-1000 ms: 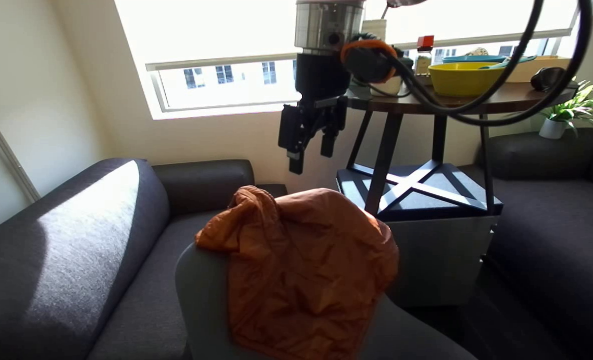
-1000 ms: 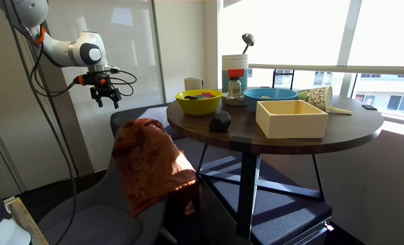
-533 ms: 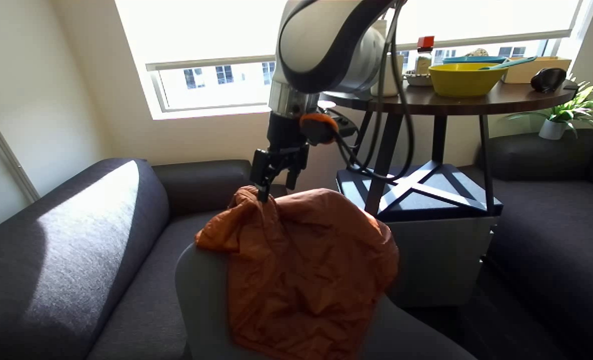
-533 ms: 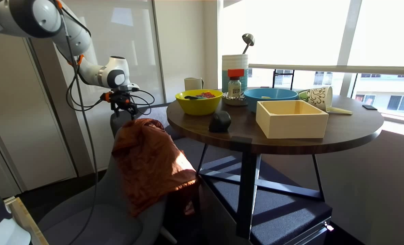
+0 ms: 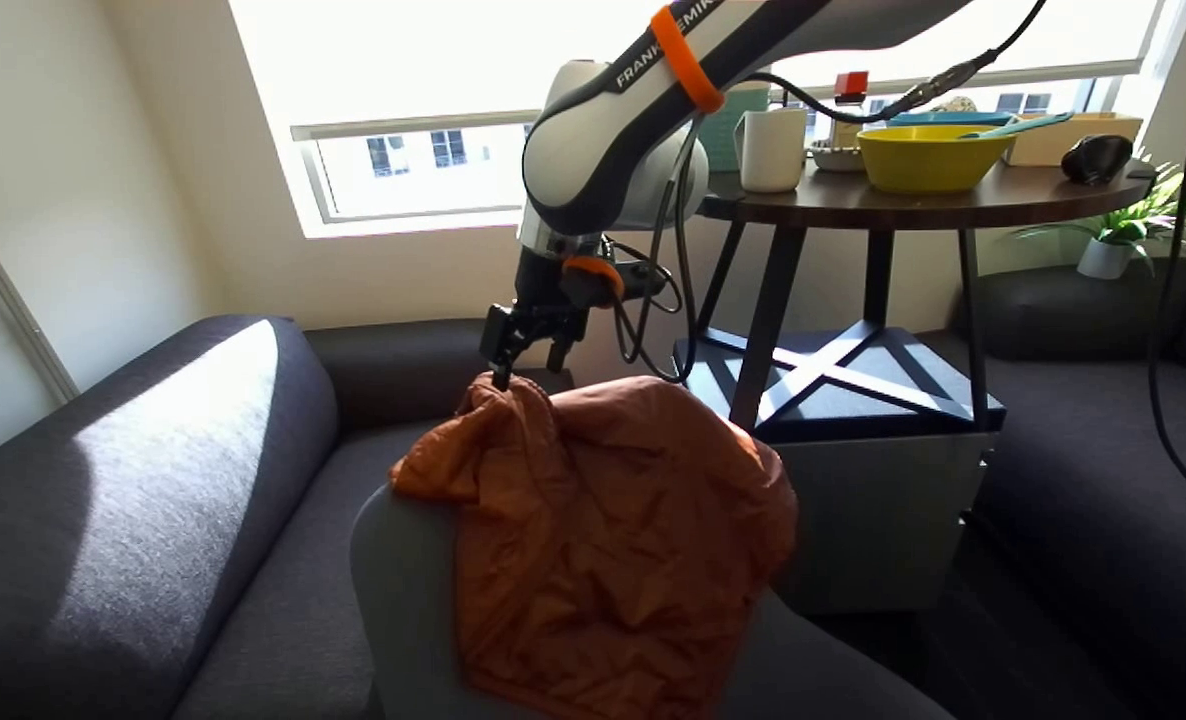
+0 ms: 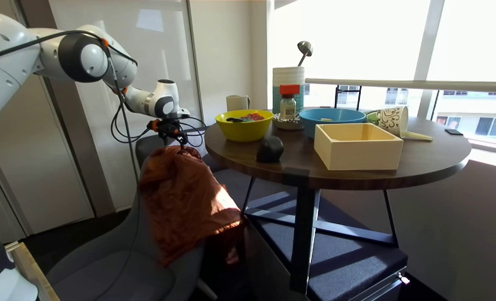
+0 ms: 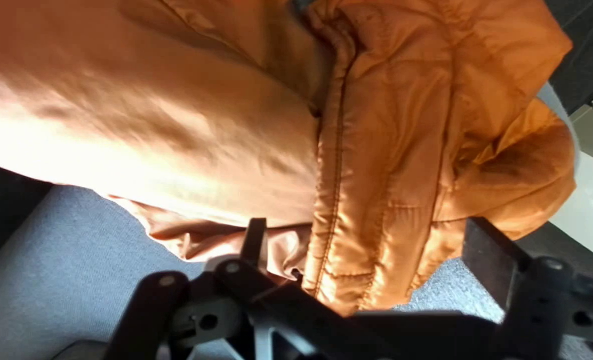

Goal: Put the orange jersey on the seat of the chair

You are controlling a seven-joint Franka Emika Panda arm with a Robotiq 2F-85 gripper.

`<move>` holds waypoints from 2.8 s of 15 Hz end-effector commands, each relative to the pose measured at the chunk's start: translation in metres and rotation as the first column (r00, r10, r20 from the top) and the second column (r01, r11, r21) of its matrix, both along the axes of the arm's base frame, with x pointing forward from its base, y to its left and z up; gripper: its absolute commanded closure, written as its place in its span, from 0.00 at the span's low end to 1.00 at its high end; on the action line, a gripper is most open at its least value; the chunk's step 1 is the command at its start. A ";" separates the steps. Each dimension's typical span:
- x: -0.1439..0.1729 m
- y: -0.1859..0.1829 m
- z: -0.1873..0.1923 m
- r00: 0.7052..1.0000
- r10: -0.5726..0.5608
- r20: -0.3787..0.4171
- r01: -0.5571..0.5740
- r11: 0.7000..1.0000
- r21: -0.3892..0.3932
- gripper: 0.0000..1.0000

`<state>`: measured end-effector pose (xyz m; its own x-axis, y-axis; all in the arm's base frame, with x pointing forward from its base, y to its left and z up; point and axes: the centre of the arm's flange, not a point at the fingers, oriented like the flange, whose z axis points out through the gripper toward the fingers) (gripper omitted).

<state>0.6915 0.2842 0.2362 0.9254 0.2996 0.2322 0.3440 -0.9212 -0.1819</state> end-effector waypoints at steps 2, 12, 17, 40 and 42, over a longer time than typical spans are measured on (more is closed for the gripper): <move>-0.001 0.001 0.001 1.000 0.001 0.000 -0.001 1.000 0.000 0.00; 0.046 -0.072 -0.021 0.949 -0.147 -0.280 0.236 0.919 0.316 0.00; 0.041 -0.068 -0.016 0.942 -0.110 -0.316 0.231 0.898 0.375 0.00; 0.038 -0.056 -0.045 0.936 -0.140 -0.324 0.265 0.885 0.384 0.95; 0.038 -0.055 -0.040 0.938 -0.140 -0.316 0.265 0.879 0.397 1.00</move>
